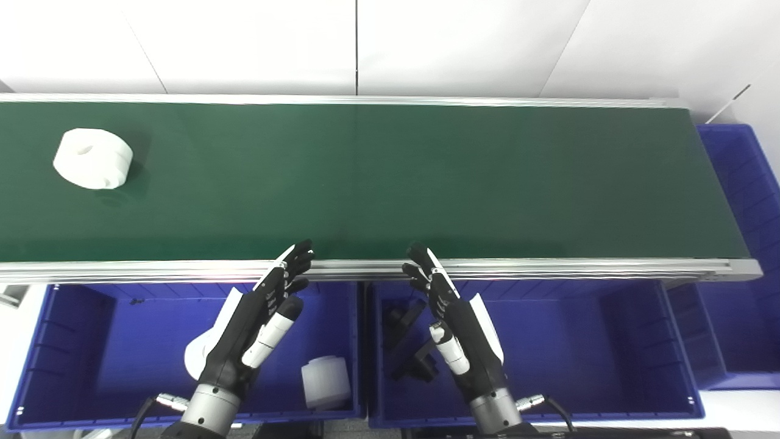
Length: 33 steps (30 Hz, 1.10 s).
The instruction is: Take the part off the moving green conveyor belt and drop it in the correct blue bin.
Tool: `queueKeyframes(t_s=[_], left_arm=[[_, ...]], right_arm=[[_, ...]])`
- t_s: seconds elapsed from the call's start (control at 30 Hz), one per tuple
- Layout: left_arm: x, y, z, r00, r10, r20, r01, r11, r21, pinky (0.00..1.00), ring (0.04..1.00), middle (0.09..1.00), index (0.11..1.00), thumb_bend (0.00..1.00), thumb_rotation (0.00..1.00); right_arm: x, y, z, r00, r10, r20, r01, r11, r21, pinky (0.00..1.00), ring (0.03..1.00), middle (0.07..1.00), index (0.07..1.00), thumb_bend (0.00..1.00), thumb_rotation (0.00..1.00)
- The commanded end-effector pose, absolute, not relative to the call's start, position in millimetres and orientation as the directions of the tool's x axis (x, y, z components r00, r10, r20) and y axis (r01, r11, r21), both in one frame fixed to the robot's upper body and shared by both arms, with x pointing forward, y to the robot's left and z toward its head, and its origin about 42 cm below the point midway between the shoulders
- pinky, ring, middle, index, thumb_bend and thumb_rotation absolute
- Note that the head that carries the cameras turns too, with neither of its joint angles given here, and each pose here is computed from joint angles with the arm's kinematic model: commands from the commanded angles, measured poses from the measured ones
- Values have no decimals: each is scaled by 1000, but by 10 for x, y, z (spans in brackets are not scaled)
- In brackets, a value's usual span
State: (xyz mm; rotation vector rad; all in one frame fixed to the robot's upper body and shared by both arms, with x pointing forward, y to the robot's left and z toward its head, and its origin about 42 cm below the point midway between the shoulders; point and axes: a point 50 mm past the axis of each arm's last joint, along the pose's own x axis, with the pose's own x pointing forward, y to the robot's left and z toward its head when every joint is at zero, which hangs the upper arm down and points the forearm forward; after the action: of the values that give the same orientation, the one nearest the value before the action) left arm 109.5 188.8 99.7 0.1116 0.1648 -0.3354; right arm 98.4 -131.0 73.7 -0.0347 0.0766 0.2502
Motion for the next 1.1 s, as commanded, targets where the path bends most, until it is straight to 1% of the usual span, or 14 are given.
queueKeyframes(t_s=[0.0, 1.07], left_arm=[[1091, 1884, 1080, 939, -321, -128, 333, 938, 93, 877, 924, 914, 913, 688, 914], [1106, 1888, 1049, 934, -331, -133, 344, 935, 86, 880, 931, 920, 912, 694, 904]], right_arm=[[1004, -1276, 810, 965, 258, -49, -259, 966, -13, 920, 920, 957, 971, 881, 1000], [1011, -1267, 786, 963, 264, -56, -265, 964, -15, 920, 918, 959, 972, 882, 1000]])
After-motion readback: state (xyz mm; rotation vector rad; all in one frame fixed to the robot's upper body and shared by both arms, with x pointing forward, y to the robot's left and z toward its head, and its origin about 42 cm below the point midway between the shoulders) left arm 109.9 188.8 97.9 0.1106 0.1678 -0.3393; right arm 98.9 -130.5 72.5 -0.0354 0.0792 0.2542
